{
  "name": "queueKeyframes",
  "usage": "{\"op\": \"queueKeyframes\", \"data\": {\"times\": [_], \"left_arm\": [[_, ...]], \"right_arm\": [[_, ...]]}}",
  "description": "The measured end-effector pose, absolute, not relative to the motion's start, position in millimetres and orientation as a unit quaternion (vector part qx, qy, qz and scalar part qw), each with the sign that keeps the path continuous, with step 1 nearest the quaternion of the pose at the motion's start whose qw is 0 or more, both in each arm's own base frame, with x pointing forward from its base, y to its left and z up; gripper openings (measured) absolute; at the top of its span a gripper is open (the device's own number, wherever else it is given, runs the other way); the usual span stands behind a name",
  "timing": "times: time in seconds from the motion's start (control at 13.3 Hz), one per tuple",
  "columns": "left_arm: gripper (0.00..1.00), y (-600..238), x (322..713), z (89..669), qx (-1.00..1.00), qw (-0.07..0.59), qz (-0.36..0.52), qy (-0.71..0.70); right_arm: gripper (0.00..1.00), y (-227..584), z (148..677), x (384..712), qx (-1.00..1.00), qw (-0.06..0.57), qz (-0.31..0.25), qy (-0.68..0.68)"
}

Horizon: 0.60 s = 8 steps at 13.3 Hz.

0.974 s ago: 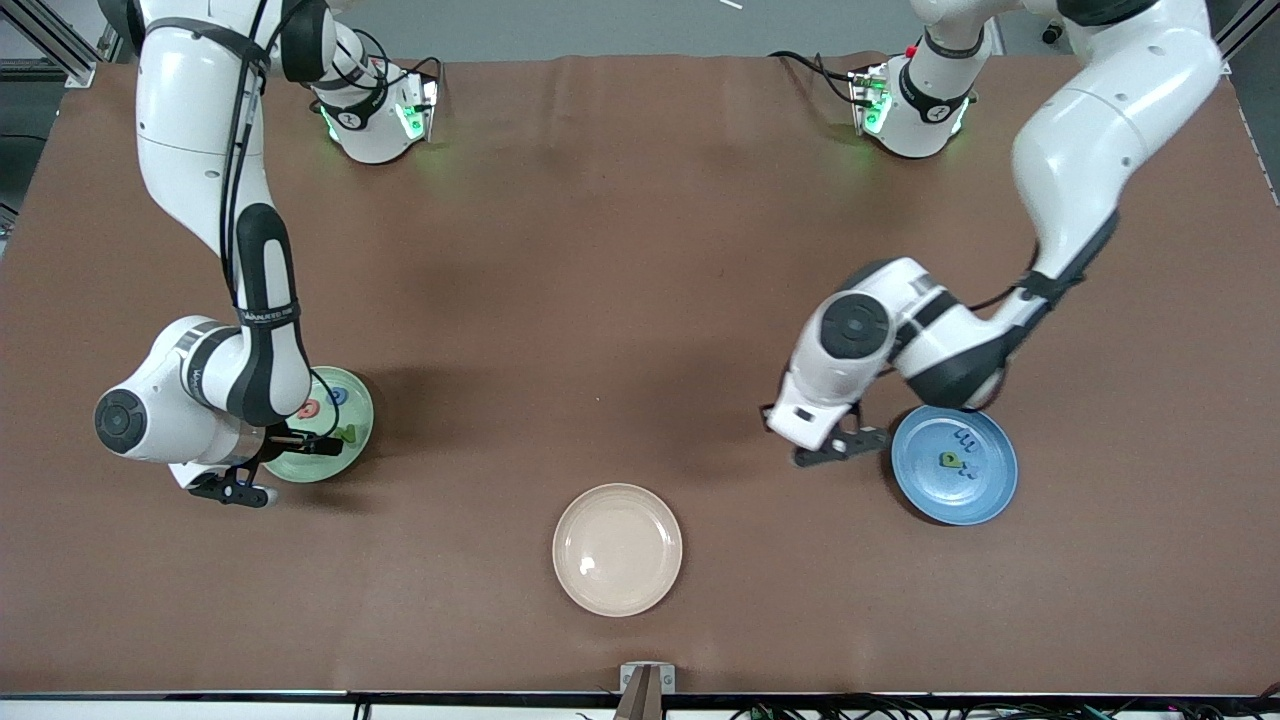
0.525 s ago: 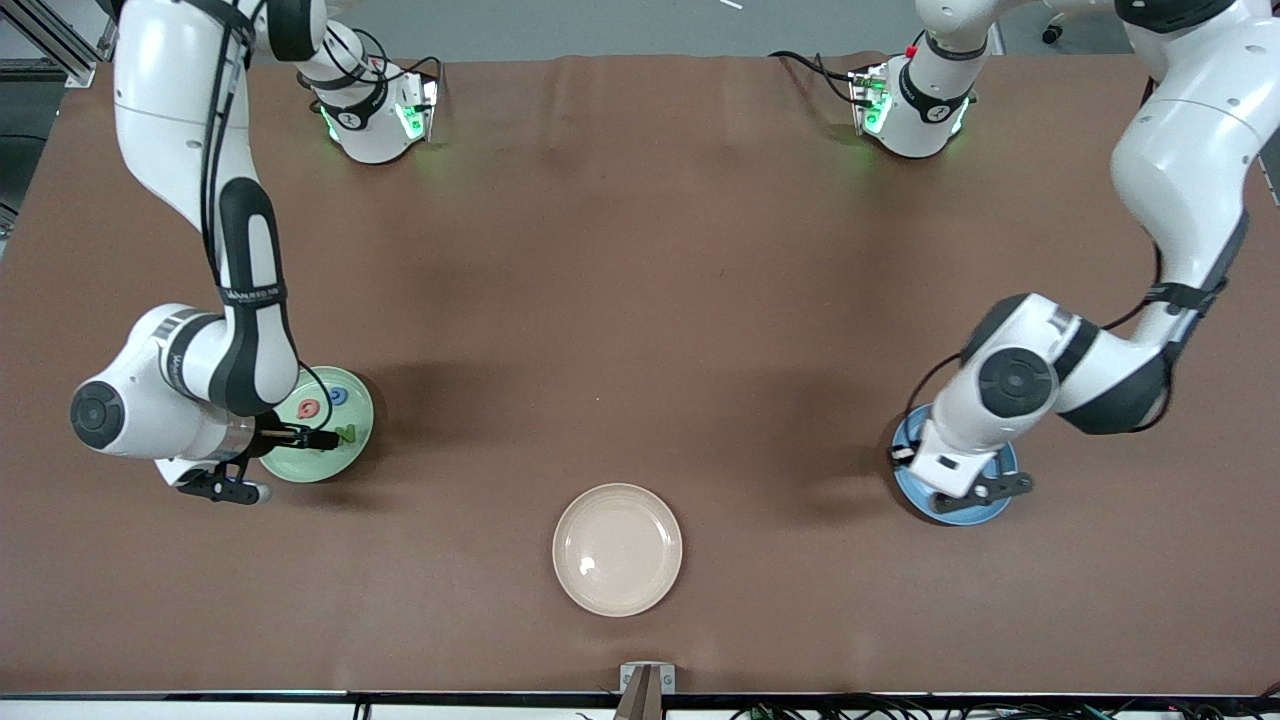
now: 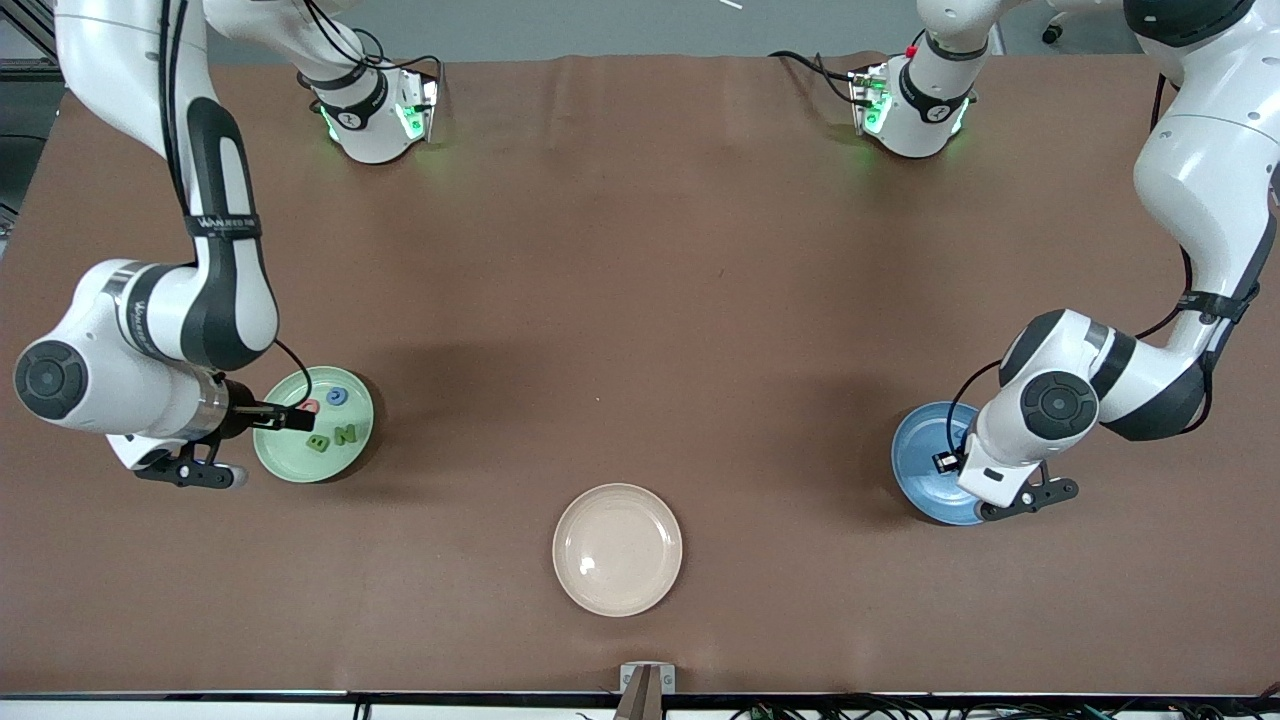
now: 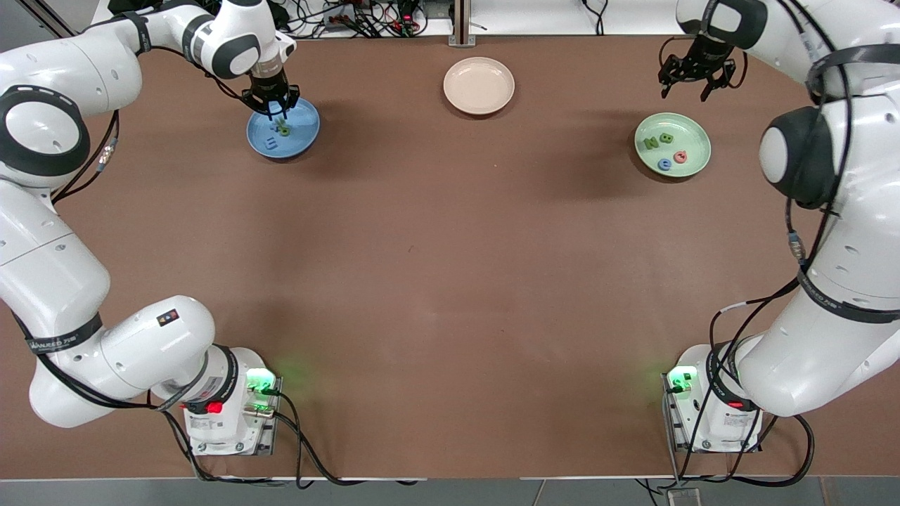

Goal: Sort upper and lower case letters into plates
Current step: 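Release the u on the blue plate with the left gripper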

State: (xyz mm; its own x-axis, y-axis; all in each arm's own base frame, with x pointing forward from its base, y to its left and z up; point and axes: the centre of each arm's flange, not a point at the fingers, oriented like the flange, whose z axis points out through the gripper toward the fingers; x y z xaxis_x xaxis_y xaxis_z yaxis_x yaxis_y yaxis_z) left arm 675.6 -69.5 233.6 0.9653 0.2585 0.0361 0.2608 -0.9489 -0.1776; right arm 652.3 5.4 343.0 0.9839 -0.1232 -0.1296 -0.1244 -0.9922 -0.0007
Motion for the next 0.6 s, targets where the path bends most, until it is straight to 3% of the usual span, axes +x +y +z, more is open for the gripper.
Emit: {"op": "queueKeyframes", "data": {"times": [0.37,0.45,0.6], "left_arm": [[0.93,-86.1,677.2,249.6,-0.989,0.077,-0.018,-0.122],[1.0,-91.3,678.6,262.2,-0.99,0.067,-0.025,-0.121],[1.0,-88.7,682.1,298.5,-0.99,0.041,-0.044,-0.125]], "right_arm": [[1.0,2.0,375.0,645.0,-0.997,0.014,0.065,0.048],[1.0,1.5,383.4,643.5,-0.997,0.016,0.063,0.044],[1.0,3.6,403.3,640.5,-0.998,0.015,0.052,0.03]]}}
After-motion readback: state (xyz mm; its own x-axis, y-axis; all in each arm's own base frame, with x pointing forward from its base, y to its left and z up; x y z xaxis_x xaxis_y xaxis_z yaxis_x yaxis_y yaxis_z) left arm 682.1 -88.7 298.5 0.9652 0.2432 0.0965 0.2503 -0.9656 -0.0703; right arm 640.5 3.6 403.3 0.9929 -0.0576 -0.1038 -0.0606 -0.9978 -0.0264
